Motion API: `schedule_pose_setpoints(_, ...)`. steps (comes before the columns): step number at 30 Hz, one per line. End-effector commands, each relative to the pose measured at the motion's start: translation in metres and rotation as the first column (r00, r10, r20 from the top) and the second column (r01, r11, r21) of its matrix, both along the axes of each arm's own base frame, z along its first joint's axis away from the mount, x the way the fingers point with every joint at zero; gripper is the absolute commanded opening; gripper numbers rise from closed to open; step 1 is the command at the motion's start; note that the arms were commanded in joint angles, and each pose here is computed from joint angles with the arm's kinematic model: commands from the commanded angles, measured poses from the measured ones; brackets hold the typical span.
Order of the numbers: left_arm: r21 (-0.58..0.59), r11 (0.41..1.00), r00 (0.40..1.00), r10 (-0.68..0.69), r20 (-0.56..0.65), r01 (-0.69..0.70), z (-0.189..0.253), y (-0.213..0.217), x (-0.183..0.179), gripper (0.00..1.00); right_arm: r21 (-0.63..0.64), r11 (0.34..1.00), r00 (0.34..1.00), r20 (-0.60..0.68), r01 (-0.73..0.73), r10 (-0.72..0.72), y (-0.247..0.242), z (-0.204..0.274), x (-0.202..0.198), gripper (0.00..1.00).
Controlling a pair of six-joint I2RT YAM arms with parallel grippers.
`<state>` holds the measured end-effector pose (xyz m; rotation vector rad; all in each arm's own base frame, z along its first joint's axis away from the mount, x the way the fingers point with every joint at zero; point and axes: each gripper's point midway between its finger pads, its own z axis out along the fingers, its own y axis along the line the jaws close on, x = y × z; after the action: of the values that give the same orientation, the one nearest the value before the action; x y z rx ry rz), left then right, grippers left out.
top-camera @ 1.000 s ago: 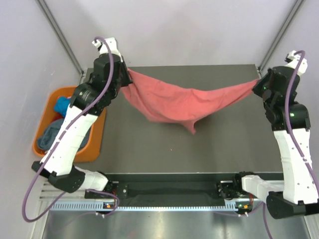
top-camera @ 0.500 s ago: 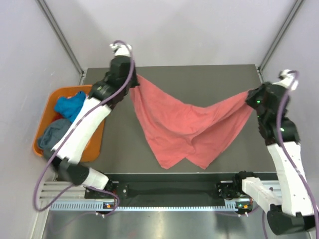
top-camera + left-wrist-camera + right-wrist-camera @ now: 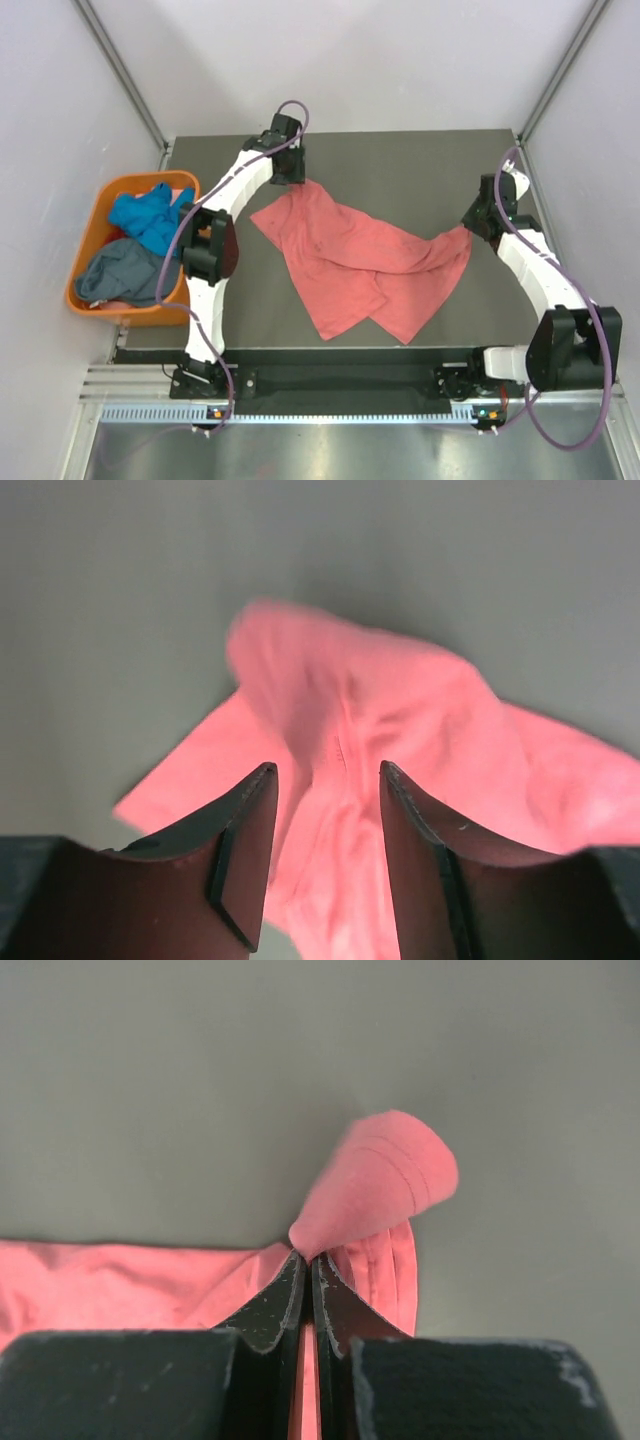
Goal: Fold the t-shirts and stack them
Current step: Flatten the tshirt out
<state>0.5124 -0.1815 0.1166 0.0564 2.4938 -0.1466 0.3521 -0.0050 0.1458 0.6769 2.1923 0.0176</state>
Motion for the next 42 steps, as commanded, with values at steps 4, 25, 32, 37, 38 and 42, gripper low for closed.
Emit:
schedule_pose_setpoints(4,-0.008,0.999,0.994,-0.035,-0.103,0.034,0.038,0.004,-0.116,0.49,0.053,0.998,0.993,0.119,-0.019,0.013,0.005,0.028,0.031,0.00)
schedule_pose_setpoints(25,-0.394,0.919,0.914,-0.145,-0.379,-0.018,-0.054,-0.079,-0.374,0.49,0.084,0.995,0.991,0.126,-0.061,0.050,0.014,0.019,0.004,0.00)
schedule_pose_setpoints(32,-0.331,0.941,0.902,-0.075,-0.424,-0.077,-0.078,-0.089,-0.386,0.49,0.089,0.994,0.990,0.130,-0.069,0.057,0.015,0.018,0.003,0.00)
schedule_pose_setpoints(37,-0.286,0.953,0.895,-0.040,-0.445,-0.099,-0.098,-0.090,-0.387,0.48,0.109,0.991,0.989,0.135,-0.077,0.062,0.019,0.016,0.001,0.00)
schedule_pose_setpoints(38,-0.282,0.954,0.894,-0.038,-0.447,-0.100,-0.100,-0.089,-0.388,0.47,0.110,0.991,0.989,0.132,-0.080,0.066,0.020,0.015,0.000,0.00)
schedule_pose_setpoints(42,-0.260,0.960,0.893,-0.025,-0.450,-0.104,-0.107,-0.085,-0.390,0.38,0.098,0.992,0.989,0.133,-0.074,0.061,0.017,0.015,-0.002,0.00)
